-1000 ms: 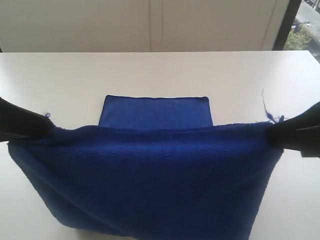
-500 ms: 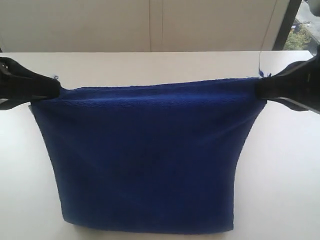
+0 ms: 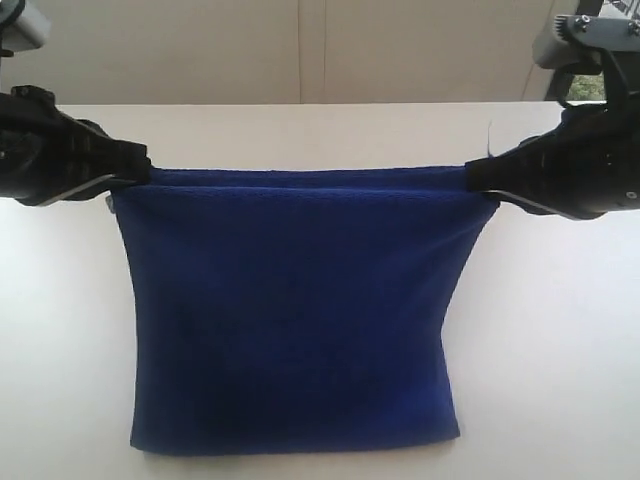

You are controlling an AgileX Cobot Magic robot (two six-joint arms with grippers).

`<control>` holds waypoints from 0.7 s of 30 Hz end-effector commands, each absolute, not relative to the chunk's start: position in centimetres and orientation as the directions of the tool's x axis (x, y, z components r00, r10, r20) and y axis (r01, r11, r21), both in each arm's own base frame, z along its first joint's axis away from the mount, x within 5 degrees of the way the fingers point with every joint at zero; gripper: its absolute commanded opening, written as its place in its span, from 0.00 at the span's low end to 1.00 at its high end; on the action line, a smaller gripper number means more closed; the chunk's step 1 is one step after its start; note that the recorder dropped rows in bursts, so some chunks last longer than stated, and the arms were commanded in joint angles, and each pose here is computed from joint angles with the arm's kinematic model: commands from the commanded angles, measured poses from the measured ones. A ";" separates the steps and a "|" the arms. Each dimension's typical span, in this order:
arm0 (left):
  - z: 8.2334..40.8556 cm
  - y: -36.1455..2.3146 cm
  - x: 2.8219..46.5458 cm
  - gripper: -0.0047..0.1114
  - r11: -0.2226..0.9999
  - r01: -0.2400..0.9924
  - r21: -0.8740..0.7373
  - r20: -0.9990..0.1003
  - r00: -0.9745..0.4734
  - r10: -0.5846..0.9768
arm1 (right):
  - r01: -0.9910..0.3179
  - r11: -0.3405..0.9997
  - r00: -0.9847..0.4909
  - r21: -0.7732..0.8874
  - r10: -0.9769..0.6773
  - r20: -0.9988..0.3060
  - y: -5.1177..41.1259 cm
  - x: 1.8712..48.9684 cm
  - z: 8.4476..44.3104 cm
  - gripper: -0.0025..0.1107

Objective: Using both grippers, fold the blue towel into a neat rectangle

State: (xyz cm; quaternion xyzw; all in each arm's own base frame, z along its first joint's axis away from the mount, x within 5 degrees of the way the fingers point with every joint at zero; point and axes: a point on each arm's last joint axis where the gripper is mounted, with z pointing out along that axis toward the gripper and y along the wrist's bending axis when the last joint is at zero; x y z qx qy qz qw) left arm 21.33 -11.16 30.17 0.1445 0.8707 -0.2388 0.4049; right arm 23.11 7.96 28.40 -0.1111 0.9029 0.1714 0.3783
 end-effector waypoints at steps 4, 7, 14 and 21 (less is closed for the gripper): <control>30.1 -11.5 23.0 0.04 0.859 0.412 -0.303 -0.789 -0.615 0.017 | -0.346 0.922 -0.611 0.172 -0.083 -0.788 7.8 24.2 30.6 0.02; 30.4 -11.5 23.5 0.04 0.865 0.404 -0.296 -0.805 -0.594 0.002 | -0.341 0.924 -0.605 0.174 -0.074 -0.793 7.9 24.6 31.3 0.02; 28.2 -12.0 25.4 0.04 0.882 0.352 -0.312 -0.767 -0.641 -0.016 | -0.303 0.936 -0.646 0.180 -0.063 -0.761 8.2 26.6 29.0 0.02; 26.5 -12.3 26.8 0.04 0.900 0.315 -0.301 -0.757 -0.653 -0.025 | -0.269 0.948 -0.659 0.168 -0.054 -0.750 8.3 28.6 26.8 0.02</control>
